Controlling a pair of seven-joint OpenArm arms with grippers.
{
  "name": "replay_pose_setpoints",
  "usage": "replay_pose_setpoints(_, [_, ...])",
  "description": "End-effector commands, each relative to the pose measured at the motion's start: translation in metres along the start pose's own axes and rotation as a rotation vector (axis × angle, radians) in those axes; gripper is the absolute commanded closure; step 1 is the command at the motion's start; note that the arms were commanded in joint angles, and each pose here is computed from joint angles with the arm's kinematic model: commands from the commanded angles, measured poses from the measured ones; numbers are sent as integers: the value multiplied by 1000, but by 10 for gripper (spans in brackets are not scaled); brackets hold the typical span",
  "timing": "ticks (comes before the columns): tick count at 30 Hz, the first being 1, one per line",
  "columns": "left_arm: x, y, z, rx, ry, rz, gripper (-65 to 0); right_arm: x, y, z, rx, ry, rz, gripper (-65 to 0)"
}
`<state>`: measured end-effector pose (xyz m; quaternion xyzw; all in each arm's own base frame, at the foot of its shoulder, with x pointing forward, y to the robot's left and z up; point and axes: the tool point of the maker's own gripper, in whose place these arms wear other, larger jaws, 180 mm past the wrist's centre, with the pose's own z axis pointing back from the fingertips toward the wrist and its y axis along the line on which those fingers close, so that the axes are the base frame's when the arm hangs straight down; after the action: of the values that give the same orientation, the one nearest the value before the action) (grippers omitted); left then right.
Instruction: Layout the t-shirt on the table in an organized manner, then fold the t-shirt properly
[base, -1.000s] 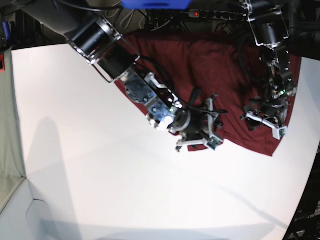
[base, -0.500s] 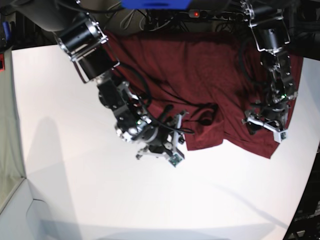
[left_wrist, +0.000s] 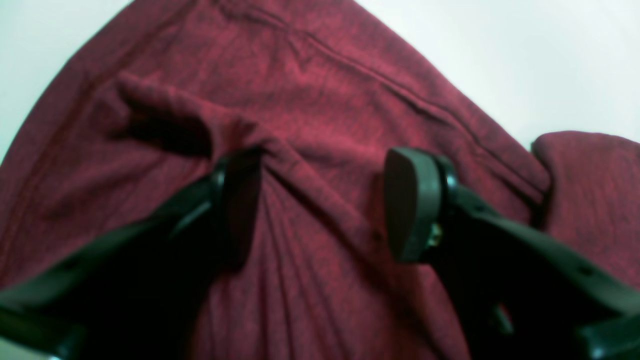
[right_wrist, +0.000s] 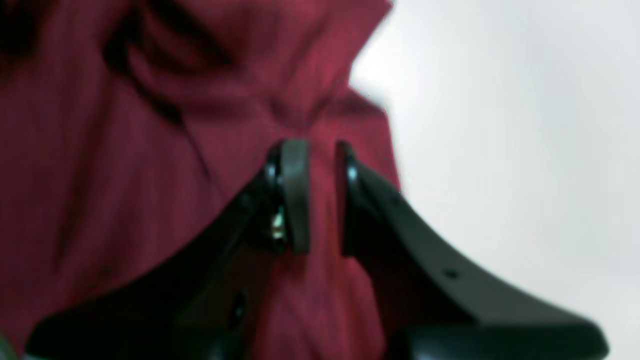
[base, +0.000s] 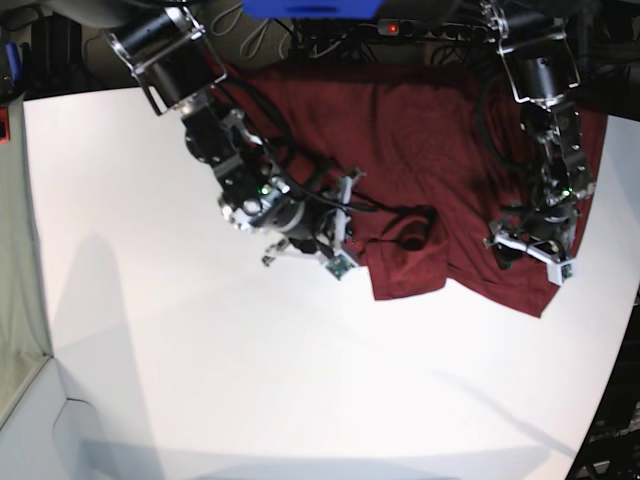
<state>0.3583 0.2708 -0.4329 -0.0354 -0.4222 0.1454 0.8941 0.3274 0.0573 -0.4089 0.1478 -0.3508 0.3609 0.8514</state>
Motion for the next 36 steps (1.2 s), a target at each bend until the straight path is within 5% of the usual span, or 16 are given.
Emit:
replay_pose_setpoints(1, [-21,4,1,16,95,-4,-385,12,-12,2,-19,-31,13,-77])
replay_pose_setpoints(13, [-19,4,1,16,90,-4,-385,-62,-49,-2,-68,93,-2,-77])
replay_pose_setpoints(21, [-12,-1,0,5,72,7,-385,-81,-131,-11,-189,115,-146,-77])
replay_pose_setpoints(29, [53,-31,13,-54,-95,-1,-385,-80,-151,-13,-214,120,-151,-77])
replay_pose_setpoints(36, [122,-101,53,-298,-314,119,-385,-79,-148,-14,-209,117,-153,-77])
